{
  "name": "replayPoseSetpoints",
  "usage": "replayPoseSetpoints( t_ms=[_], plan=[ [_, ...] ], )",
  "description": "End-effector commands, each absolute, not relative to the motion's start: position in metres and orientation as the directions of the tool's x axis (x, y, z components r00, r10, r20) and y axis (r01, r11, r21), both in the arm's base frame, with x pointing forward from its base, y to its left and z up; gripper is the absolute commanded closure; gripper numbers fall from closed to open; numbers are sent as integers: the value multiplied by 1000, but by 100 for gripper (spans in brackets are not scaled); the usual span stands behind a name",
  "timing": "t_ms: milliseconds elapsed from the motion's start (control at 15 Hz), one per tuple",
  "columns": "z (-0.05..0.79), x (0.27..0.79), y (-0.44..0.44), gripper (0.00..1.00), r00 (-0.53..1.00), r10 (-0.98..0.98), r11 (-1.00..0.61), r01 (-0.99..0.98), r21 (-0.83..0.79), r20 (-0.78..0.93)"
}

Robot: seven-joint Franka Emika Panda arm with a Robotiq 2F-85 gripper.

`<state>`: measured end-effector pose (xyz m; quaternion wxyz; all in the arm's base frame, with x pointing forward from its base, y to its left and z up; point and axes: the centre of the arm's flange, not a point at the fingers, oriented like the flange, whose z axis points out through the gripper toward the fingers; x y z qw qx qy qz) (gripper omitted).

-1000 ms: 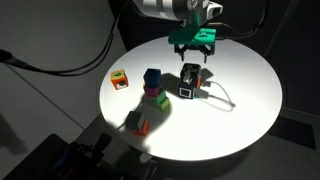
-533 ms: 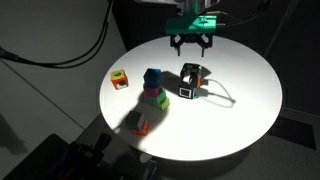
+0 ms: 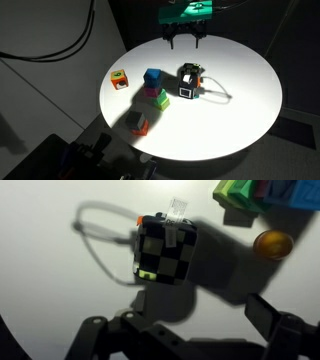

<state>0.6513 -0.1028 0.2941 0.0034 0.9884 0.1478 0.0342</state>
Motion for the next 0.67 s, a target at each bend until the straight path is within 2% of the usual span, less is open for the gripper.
replayPoseSetpoints(
  t_ms=[0, 600],
  plan=[
    [312, 623, -87, 0, 925, 377, -926, 378, -9, 52],
    [312, 583, -58, 0, 863, 504, -862, 505, -56, 24]
  ],
)
